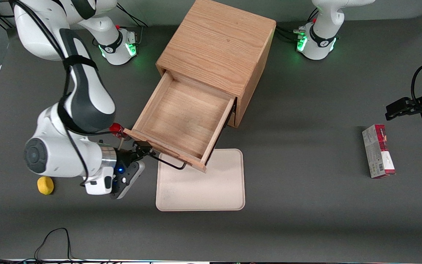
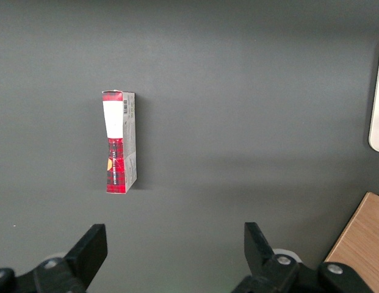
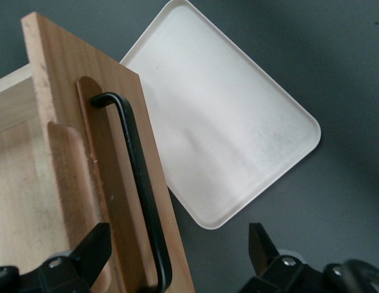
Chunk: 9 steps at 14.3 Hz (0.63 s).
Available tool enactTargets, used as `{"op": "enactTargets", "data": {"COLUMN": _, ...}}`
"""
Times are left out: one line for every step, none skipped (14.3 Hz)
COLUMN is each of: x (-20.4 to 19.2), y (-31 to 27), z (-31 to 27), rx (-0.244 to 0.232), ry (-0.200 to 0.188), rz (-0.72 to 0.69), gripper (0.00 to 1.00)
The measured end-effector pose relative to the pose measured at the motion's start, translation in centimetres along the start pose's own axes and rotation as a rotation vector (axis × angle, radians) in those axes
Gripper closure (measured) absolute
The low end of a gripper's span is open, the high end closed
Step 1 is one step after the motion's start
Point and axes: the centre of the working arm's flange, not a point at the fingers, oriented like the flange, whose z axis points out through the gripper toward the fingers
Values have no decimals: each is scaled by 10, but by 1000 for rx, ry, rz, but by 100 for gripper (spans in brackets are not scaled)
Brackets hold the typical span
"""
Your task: Open upper drawer
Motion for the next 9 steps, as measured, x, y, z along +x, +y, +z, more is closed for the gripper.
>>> {"op": "enactTargets", "data": {"x": -4, "y": 3, "z": -11, "rx": 6, "ry": -2, "rz": 4, "gripper": 0}}
{"op": "enactTargets", "data": {"x": -8, "y": 5, "z": -22, "rx": 9, "ry": -2, "rz": 9, "gripper": 0}}
{"op": "enactTargets", "data": {"x": -14, "y": 8, "z": -33, "rx": 10, "ry": -3, "rz": 15, "gripper": 0}}
{"op": "enactTargets", "data": {"x": -21, "y": 11, "z": -48, "rx": 9, "ry": -1, "rz": 24, "gripper": 0}}
{"op": "enactTargets", "data": {"x": -31, "y": 14, "z": -63, "rx": 1, "ry": -5, "rz": 36, "gripper": 0}}
{"op": "enactTargets", "data": {"x": -44, "y": 15, "z": -78, "rx": -22, "ry": -20, "rz": 51, "gripper": 0}}
{"op": "enactTargets", "data": {"x": -58, "y": 13, "z": -90, "rx": -66, "ry": -45, "rz": 63, "gripper": 0}}
{"op": "enactTargets", "data": {"x": -72, "y": 8, "z": -99, "rx": -106, "ry": -67, "rz": 70, "gripper": 0}}
{"op": "enactTargets", "data": {"x": -86, "y": 0, "z": -105, "rx": -140, "ry": -71, "rz": 74, "gripper": 0}}
